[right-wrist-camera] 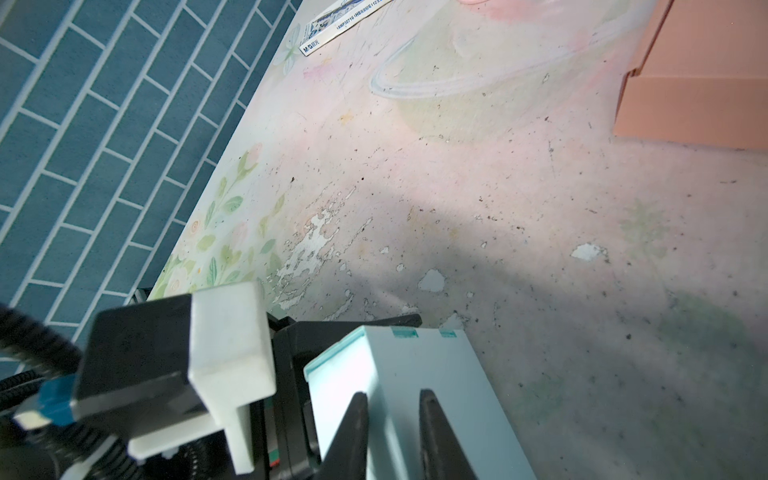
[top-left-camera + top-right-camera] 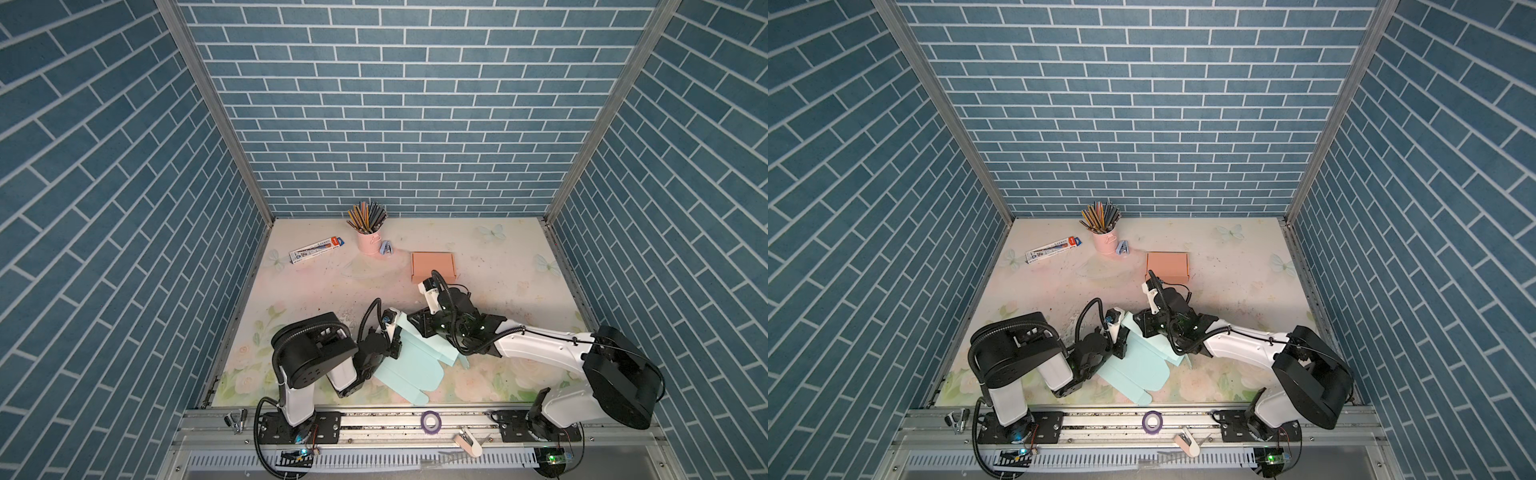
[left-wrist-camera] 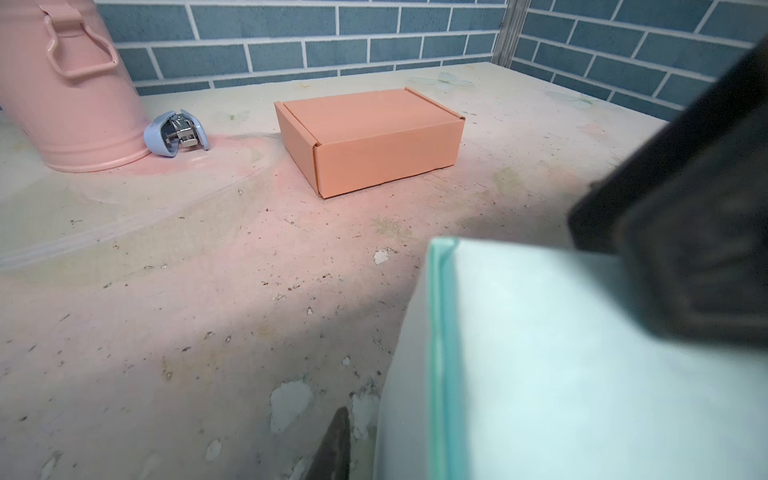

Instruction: Fold the paper box

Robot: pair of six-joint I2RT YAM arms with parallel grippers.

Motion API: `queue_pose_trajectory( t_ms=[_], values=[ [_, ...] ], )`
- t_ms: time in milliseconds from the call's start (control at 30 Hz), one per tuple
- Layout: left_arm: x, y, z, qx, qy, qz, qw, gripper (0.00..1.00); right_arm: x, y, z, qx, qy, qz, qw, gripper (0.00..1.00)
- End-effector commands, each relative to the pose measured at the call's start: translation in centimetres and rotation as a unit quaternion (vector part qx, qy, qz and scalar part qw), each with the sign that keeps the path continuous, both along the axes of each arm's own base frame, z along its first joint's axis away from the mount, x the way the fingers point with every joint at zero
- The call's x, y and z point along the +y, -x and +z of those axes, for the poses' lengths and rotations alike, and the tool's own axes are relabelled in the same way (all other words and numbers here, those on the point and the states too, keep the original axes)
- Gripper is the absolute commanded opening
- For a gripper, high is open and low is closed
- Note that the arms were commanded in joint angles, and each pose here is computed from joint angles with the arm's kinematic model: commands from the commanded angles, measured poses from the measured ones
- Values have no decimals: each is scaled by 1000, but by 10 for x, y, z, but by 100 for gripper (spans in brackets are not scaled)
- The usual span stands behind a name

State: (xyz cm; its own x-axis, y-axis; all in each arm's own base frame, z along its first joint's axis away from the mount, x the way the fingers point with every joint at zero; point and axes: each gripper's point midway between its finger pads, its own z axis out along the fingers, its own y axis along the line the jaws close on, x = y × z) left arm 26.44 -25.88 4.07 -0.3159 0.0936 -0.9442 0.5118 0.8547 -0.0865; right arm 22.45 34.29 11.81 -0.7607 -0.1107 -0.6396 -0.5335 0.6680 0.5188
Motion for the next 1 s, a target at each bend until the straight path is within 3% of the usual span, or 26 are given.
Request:
queue_pose_trajectory(
  t_ms=[0, 167, 467, 533, 700, 967],
  values=[
    [0, -10, 14, -20, 10, 19, 1000, 23, -21, 14, -37, 50, 59, -15, 997, 23],
    [-7, -14, 15, -21, 5, 14, 1000, 14, -22, 14, -37, 49, 59, -17, 997, 23],
    [-5, -17, 15, -23, -4, 25, 999, 11, -20, 14, -35, 48, 56, -15, 997, 23],
    [-5, -17, 15, -23, -4, 24, 999, 11, -20, 13, -34, 47, 55, -16, 997, 23],
    [-7, -11, 25, -26, 14, 6, 1000, 26, -23, 13, -34, 45, 57, -21, 997, 23],
    [-7, -4, 43, -30, 23, -11, 999, 25, -27, 13, -37, 32, 83, -27, 996, 22]
  ],
)
